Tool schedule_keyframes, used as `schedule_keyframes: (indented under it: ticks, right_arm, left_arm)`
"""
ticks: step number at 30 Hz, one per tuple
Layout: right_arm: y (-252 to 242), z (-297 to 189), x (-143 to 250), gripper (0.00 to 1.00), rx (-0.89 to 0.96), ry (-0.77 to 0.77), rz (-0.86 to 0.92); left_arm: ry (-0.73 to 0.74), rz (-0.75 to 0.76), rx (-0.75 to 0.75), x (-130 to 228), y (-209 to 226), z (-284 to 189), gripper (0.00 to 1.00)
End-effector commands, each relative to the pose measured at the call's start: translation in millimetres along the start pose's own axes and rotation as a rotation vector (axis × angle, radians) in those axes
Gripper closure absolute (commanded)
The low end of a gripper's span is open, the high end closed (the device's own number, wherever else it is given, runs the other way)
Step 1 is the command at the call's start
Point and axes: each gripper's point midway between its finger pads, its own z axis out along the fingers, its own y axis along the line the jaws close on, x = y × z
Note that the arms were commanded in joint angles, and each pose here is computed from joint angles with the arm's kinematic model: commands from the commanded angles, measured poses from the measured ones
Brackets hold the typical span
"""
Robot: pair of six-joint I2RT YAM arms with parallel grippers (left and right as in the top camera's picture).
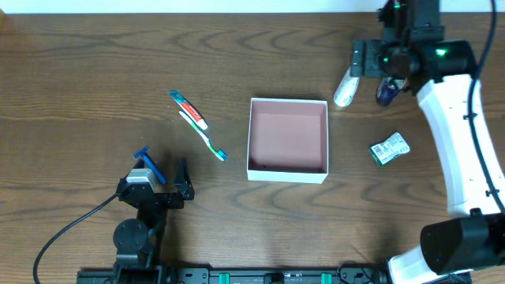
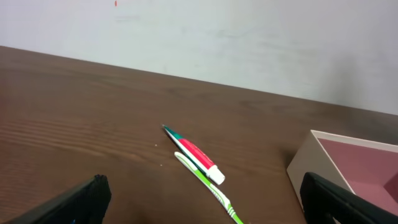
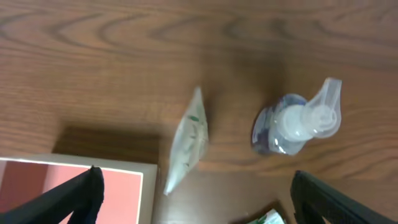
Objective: Pack container
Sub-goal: 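Reach right gripper to the white bamboo tube and grasp it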
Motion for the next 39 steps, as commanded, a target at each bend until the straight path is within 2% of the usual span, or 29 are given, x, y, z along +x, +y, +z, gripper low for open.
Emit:
schedule_keyframes:
  ticks: [1, 9, 12, 22, 27, 29, 35, 39]
  right_arm:
    - [-3, 9, -5, 0.08, 0.111, -0.016, 0.014]
    - [-3, 50, 7, 0.14, 0.150, 0.052, 0.061]
    - [-2, 63, 13, 0.20, 0.154, 0.077, 0.060]
    - [0, 84, 20, 0.60, 0.158, 0.106, 0.081]
    - [0, 88, 22, 0.93, 0.162, 0.115, 0.094]
    - [0, 88, 22, 0.98, 0.161, 0.116, 0.093]
    - [-1, 78, 18, 0.99, 0.161, 0.101, 0.091]
    - [-2, 54, 9, 0.99, 0.153, 0.060, 0.071]
  left_arm:
    - [0.053, 0.016, 0.002, 17, 1, 1, 0.02]
    - [0.053, 0.016, 0.003, 17, 1, 1, 0.02]
    - [0.053, 0.016, 0.002, 17, 1, 1, 0.02]
    - [0.053, 0.016, 0.002, 17, 1, 1, 0.02]
    - [0.053, 0.016, 0.003, 17, 1, 1, 0.02]
    - [0.053, 0.017, 0.002, 17, 1, 1, 0.02]
    - [0.053, 0.016, 0.002, 17, 1, 1, 0.02]
    - [0.053, 0.016, 0.002, 17, 1, 1, 0.02]
